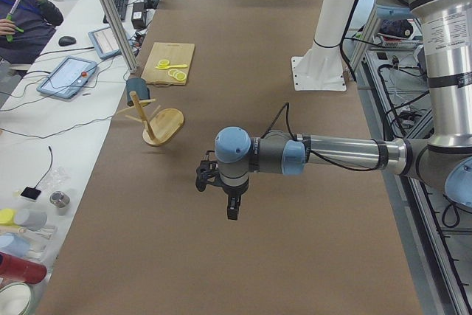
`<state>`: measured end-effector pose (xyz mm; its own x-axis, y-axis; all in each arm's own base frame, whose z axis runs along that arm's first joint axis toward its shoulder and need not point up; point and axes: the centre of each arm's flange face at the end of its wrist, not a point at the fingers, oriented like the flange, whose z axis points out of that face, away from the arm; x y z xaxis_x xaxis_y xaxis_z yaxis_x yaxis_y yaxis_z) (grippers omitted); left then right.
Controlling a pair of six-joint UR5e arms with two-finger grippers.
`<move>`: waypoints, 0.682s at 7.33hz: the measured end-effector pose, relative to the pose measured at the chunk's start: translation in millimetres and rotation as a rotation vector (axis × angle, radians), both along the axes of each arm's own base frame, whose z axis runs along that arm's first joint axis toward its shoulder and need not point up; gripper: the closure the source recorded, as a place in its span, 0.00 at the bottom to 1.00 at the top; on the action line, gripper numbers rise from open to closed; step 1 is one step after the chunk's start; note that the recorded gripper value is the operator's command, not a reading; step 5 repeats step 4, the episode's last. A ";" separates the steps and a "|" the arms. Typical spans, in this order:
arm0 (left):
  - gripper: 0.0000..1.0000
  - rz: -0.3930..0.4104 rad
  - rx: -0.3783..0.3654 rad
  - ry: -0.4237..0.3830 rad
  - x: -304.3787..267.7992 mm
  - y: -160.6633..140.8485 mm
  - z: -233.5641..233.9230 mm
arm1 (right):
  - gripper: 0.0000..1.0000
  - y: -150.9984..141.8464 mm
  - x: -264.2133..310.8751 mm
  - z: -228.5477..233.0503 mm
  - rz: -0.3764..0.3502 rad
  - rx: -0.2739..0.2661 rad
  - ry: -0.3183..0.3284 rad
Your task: Hang cup on storage rack
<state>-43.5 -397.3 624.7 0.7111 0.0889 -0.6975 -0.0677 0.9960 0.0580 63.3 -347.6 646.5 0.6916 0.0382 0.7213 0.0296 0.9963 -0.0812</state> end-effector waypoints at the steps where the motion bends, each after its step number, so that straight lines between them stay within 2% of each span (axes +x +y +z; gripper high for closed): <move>1: 0.01 -0.001 0.000 0.000 0.0 -0.2 -0.3 | 0.00 1.3 0.1 0.8 0.000 -0.001 0.001; 5: 0.01 0.001 0.004 -0.002 0.3 -2.1 -1.3 | 0.00 4.7 0.1 2.9 -0.001 -0.004 0.002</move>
